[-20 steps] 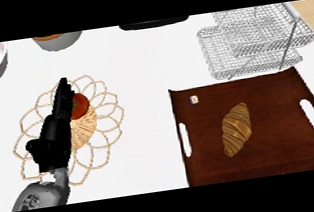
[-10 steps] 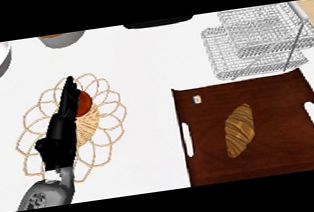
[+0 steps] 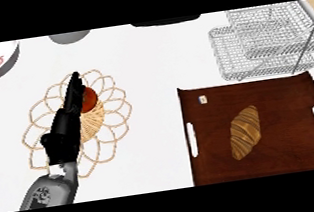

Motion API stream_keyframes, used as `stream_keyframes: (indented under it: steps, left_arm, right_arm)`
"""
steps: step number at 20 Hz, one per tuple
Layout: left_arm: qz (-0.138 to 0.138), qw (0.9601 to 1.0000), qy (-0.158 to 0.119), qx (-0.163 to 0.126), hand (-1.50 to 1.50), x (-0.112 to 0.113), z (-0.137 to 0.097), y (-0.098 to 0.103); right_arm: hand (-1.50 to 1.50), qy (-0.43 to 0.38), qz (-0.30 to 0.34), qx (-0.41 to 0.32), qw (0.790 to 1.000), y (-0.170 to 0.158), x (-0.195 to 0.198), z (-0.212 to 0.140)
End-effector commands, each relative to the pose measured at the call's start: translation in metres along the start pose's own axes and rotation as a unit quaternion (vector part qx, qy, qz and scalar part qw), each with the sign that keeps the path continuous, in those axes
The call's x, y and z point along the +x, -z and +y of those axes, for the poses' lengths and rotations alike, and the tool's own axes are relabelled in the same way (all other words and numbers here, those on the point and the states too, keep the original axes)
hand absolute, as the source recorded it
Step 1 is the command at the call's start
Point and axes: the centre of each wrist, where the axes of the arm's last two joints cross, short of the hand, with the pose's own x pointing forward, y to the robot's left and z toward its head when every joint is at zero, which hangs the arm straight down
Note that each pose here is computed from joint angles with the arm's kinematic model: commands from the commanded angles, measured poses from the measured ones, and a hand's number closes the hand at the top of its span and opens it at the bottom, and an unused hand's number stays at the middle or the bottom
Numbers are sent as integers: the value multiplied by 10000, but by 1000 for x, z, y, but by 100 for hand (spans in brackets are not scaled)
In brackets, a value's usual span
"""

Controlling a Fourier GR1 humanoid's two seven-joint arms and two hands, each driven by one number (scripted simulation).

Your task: Pick the croissant from the tray and place it in the tiered basket

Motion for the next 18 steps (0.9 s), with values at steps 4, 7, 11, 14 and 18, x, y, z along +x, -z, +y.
stream_keyframes:
  steps: [4, 7, 11, 14, 18]
  left_arm:
    - [20, 10000, -36, -7, 0, -12, 5, -2]
    - [77, 10000, -3, -23, 0, 1, -2, 12]
    - [33, 9999, -67, 72, 0, -18, -5, -12]
    - [54, 9999, -28, 85, 0, -7, 0, -3]
    - [60, 9999, -99, 26, 0, -13, 12, 5]
  right_arm:
    - [-150, -329, 288, 287, 9986, 27, 29, 5]
    - [-150, -484, 498, 636, 9956, 16, 40, 27]
    - [-150, -603, 782, 823, 9917, 17, 38, 21]
    - [-150, -679, 881, 783, 9907, 15, 37, 41]
    - [-150, -939, 964, 669, 9886, 26, 39, 32]
